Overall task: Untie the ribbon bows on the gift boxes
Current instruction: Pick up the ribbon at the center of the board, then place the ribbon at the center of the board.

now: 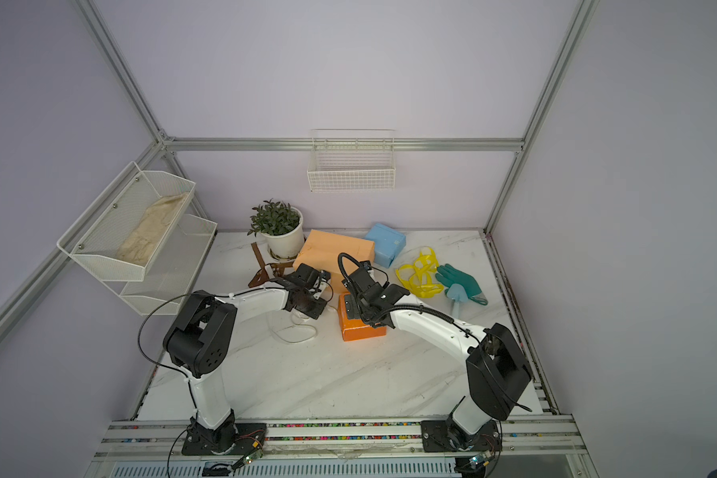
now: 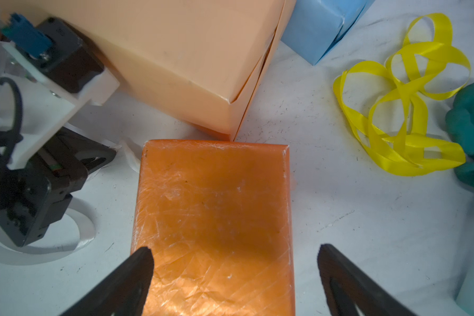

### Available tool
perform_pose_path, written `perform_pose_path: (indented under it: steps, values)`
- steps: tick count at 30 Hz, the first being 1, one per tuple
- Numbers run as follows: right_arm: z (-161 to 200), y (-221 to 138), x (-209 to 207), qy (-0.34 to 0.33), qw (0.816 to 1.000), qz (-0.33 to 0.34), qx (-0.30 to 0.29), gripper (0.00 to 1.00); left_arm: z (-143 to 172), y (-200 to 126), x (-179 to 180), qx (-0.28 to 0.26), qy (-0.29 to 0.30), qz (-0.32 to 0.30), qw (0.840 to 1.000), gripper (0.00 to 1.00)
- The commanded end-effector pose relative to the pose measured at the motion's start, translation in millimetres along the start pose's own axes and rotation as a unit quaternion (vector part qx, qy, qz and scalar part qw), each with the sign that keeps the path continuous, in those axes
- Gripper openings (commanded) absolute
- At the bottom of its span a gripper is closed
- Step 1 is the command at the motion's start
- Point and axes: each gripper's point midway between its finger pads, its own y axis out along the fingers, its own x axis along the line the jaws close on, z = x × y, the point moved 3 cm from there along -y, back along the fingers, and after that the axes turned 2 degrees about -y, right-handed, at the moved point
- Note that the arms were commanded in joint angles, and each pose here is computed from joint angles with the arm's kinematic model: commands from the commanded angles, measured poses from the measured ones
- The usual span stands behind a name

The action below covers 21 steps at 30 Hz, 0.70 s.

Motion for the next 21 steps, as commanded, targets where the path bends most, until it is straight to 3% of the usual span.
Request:
perform_pose_path:
  steps: [1,7,10,16,21]
  values:
    - [-4,-2,-1,0.01,1.0,-0.001,-0.014,0.97,12,-17,-1,0.009,-0.009,0.001,1.0,0.0]
    - [-7,-2,3,0.013,1.0,-0.014,-0.018,0.97,2,-76,18,-0.057,-0.061,-0.056,0.995,0.0]
    - [-8,-3,5,0.018,0.999,-0.021,-0.019,0.97,-7,-105,34,-0.097,-0.107,-0.056,0.988,0.0]
    - [-9,-5,7,0.022,0.999,-0.031,-0.021,0.97,-9,-149,90,-0.156,-0.222,-0.055,0.961,0.0]
    - [-7,-5,7,0.023,0.999,-0.033,-0.022,0.97,-2,-185,127,-0.206,-0.265,-0.084,0.938,0.0]
